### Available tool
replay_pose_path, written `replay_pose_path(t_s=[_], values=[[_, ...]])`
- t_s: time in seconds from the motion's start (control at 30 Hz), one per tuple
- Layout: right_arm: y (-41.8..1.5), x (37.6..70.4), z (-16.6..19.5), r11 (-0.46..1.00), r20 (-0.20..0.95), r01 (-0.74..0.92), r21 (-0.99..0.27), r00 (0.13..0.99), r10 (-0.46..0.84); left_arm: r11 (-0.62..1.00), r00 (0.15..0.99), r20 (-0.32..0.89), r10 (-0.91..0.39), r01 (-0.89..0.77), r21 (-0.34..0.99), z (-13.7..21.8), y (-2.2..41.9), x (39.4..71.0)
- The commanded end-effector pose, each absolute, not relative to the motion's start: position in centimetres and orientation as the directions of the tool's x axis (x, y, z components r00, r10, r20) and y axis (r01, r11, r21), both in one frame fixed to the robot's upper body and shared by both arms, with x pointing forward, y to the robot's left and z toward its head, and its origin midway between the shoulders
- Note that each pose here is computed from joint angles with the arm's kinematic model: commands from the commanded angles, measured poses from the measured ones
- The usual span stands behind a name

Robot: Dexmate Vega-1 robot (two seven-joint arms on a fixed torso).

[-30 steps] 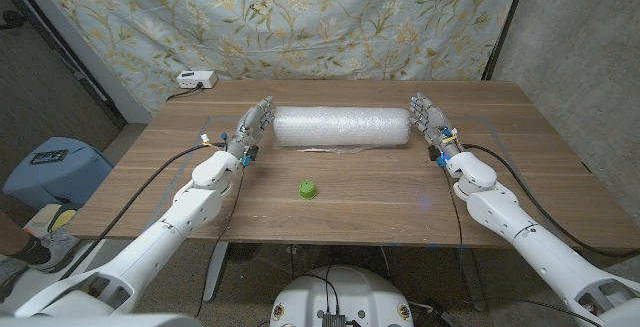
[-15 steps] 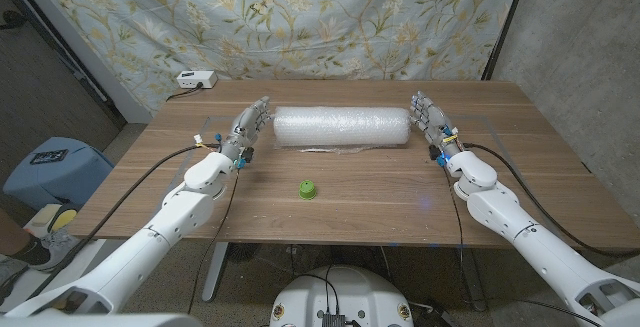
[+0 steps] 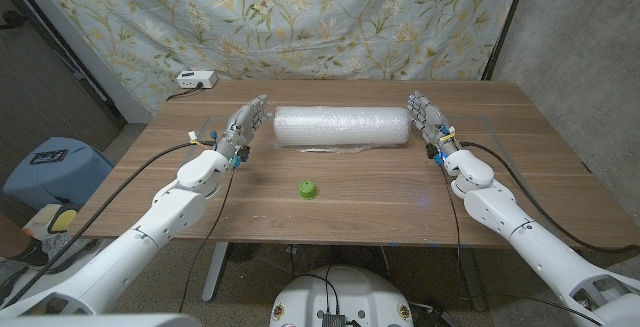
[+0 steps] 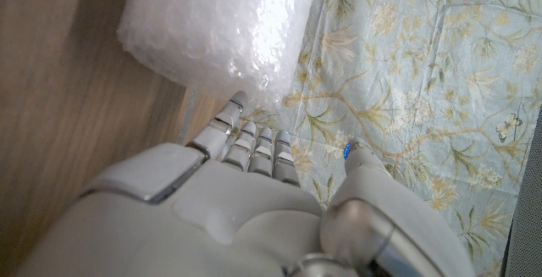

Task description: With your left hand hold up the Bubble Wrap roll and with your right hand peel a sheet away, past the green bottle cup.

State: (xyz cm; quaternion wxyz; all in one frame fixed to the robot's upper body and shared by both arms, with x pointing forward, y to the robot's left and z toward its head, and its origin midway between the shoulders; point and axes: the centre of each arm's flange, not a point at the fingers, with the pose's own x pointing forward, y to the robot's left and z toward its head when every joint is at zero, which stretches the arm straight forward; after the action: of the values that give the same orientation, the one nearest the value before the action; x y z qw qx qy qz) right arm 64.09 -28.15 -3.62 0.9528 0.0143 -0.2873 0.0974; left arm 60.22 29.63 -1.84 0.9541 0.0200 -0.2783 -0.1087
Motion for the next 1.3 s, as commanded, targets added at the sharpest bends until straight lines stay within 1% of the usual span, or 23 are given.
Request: replay_pose_path(t_s=[0.03,0.27,0.63,0.83,1.03,1.3], values=[[-28.2,64.4,-3.9,0.981,0.551,-0.196,-0.015,0.817,0.171,0.968,0.823,0.51,-0.25,0.198,0.156,-0.1,29.6,59.3],[-28.6,64.6,-3.8,0.981,0.556,-0.196,-0.017,0.813,0.172,0.958,0.815,0.506,-0.282,0.208,0.199,1.4,29.1,59.5],[-30.1,64.4,-2.6,0.984,0.583,-0.178,-0.024,0.797,0.158,0.928,0.809,0.472,-0.35,0.231,0.293,4.3,27.5,61.0],[-31.1,64.3,-2.1,0.987,0.592,-0.159,-0.016,0.794,0.138,0.89,0.791,0.445,-0.419,0.261,0.374,6.0,26.2,62.2],[-31.4,64.2,-2.0,0.989,0.598,-0.149,-0.007,0.792,0.124,0.855,0.803,0.396,-0.446,0.25,0.455,7.7,25.3,62.5],[-31.4,64.1,-2.0,0.989,0.602,-0.145,0.0,0.79,0.116,0.839,0.799,0.381,-0.465,0.26,0.478,8.6,24.6,62.2]])
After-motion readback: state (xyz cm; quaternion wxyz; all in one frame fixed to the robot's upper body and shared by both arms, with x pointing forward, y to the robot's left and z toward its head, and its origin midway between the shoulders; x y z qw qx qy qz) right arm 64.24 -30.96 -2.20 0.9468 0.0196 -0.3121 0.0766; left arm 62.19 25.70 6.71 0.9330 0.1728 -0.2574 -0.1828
